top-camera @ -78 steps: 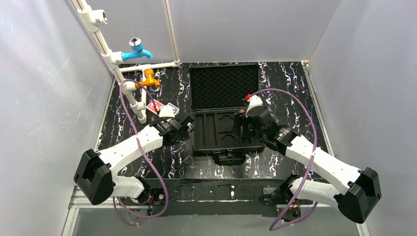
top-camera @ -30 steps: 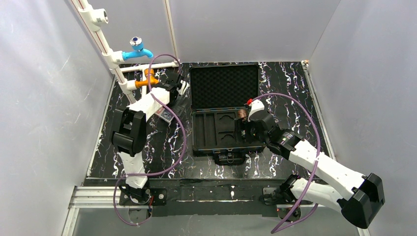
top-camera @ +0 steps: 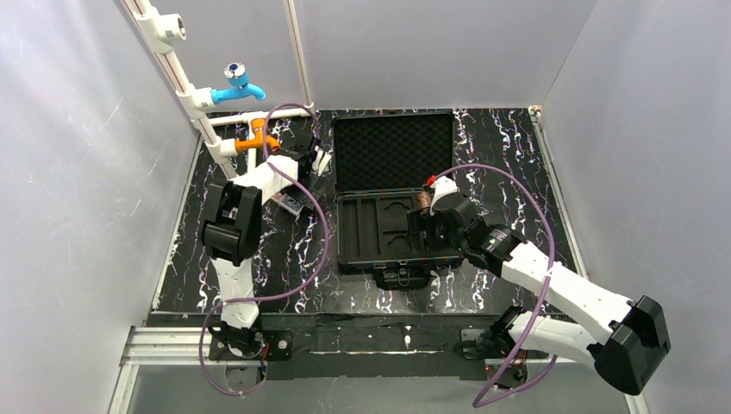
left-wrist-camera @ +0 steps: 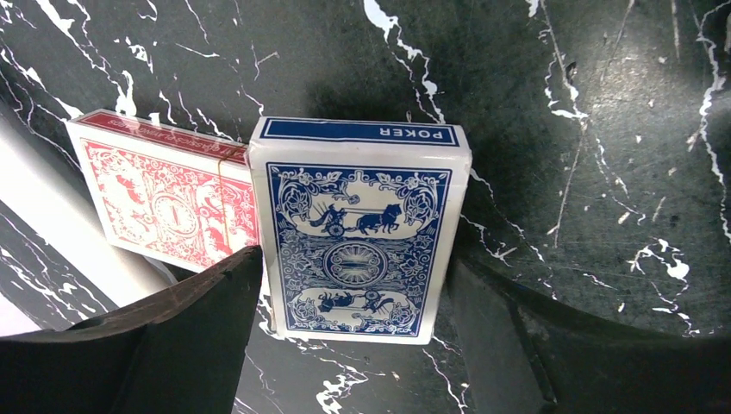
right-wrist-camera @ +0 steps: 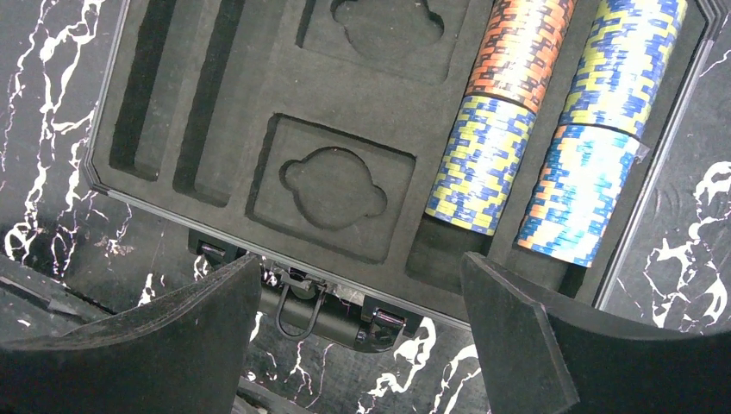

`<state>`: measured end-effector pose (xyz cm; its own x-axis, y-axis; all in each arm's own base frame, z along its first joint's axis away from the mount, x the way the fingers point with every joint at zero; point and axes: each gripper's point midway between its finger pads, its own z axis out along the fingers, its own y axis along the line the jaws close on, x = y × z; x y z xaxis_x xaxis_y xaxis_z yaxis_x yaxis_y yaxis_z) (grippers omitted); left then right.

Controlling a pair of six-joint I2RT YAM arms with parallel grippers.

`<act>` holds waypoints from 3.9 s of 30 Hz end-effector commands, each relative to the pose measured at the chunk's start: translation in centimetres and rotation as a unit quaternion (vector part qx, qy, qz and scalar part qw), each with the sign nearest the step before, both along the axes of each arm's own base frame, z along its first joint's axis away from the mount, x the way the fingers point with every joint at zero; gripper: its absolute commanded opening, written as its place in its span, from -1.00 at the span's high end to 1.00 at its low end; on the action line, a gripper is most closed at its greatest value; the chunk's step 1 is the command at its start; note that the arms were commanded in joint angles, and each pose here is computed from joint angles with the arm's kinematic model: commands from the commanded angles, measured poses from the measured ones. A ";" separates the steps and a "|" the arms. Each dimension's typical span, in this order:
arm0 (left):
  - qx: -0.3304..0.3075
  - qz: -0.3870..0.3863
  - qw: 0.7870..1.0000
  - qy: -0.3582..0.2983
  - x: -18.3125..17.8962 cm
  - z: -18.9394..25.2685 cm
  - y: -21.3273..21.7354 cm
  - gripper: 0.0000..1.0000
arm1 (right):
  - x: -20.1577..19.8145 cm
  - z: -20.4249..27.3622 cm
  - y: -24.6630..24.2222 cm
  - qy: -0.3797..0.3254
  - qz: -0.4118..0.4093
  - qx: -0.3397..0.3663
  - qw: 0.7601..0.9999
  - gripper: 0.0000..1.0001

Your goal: Pack up texas hold em set

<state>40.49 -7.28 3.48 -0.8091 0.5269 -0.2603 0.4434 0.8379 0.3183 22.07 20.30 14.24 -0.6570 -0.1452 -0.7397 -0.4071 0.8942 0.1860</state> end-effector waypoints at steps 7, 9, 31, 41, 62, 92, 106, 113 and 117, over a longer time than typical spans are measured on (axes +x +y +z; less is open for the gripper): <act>-0.024 0.011 0.999 0.045 -1.6 -1.8 0.7 -0.15 | 0.6 0.9 0.4 -0.013 0.002 0.011 1.000 -0.87; -0.026 0.017 0.999 0.041 -1.7 -1.4 0.7 -0.10 | 0.6 0.9 0.4 -0.013 0.002 0.011 1.000 -0.87; -0.101 0.071 0.992 -0.014 -3.1 3.2 -0.7 0.83 | 0.5 1.2 0.4 -0.018 0.002 0.017 1.000 -0.87; -0.147 0.112 0.983 -0.016 -5.1 4.6 -1.5 1.00 | 0.5 1.2 0.6 -0.016 0.004 0.021 1.000 -0.87; -0.174 0.076 0.981 -0.038 -9.2 8.2 -2.5 1.00 | 0.2 2.0 0.9 -0.012 0.005 0.038 0.999 -0.85; -0.200 -0.093 0.971 -0.091 -11.8 15.1 -9.3 1.00 | 1.4 3.4 -0.9 -0.059 -0.025 0.009 0.998 -0.86; -0.193 -0.123 0.967 -0.108 -8.7 16.7 -12.6 1.00 | 1.2 3.3 -2.0 -0.069 -0.042 0.005 0.997 -0.96; -0.212 -0.216 0.948 -0.098 -8.7 17.6 -15.5 1.00 | 1.5 3.9 -3.7 -0.082 -0.084 -0.006 0.993 -0.96; -0.223 -0.250 0.937 -0.097 -8.5 18.2 -16.6 1.00 | 1.4 4.1 -4.2 -0.086 -0.096 -0.006 0.992 -0.96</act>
<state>31.74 -22.08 19.41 -0.5095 0.6074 -0.6095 0.7136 0.6940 0.0950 23.05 17.10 17.09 -0.5685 -0.0799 -0.8188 -0.3060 0.9444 0.1203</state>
